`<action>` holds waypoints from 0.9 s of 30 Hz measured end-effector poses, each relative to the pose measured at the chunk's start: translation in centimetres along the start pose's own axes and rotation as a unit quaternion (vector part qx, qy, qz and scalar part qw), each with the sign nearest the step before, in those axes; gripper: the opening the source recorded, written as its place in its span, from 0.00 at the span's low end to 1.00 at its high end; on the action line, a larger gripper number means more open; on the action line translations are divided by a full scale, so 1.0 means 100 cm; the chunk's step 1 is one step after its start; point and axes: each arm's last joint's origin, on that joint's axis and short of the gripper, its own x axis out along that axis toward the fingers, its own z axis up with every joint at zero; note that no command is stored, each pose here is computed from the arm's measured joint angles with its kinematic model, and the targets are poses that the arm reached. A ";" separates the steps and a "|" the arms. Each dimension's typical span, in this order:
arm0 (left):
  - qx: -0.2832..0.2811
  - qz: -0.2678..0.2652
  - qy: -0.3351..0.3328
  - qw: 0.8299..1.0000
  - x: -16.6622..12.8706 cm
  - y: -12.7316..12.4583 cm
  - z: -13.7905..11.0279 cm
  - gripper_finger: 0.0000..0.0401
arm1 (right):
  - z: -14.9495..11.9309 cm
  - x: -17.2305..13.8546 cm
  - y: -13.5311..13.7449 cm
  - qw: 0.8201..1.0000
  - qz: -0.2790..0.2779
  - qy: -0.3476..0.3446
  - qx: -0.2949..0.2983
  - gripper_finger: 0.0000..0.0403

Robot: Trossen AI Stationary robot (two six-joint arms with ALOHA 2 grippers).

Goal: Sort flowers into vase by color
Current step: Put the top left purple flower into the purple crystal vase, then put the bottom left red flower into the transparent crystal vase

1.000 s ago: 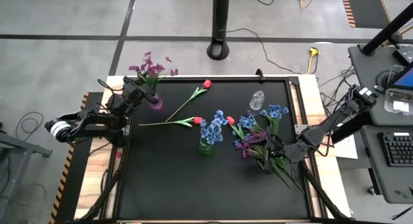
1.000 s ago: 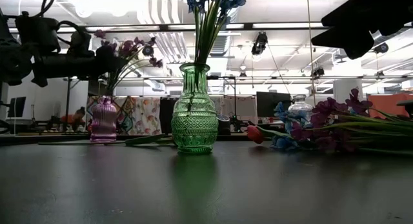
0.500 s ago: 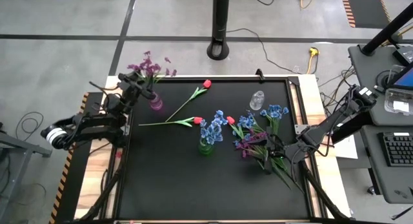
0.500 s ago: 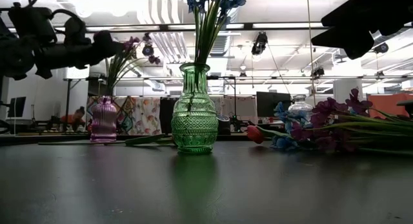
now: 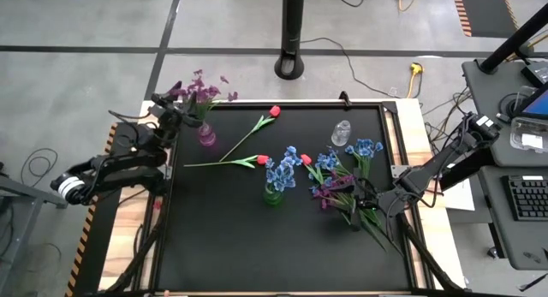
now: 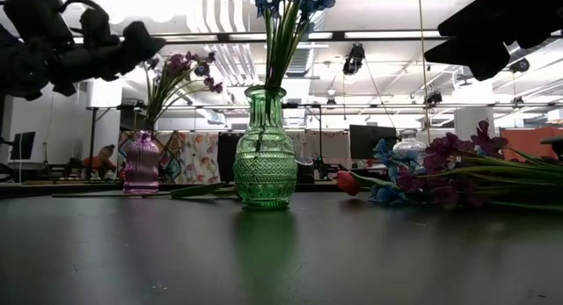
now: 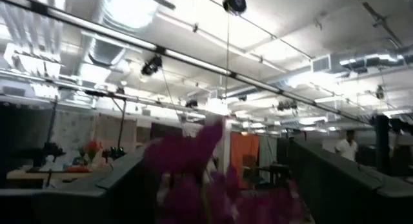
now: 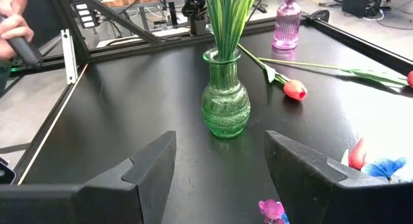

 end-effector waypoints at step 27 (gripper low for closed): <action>0.110 -0.133 0.244 0.954 0.122 -0.037 0.154 0.77 | 0.023 -0.005 0.005 0.996 -0.039 0.073 0.025 0.56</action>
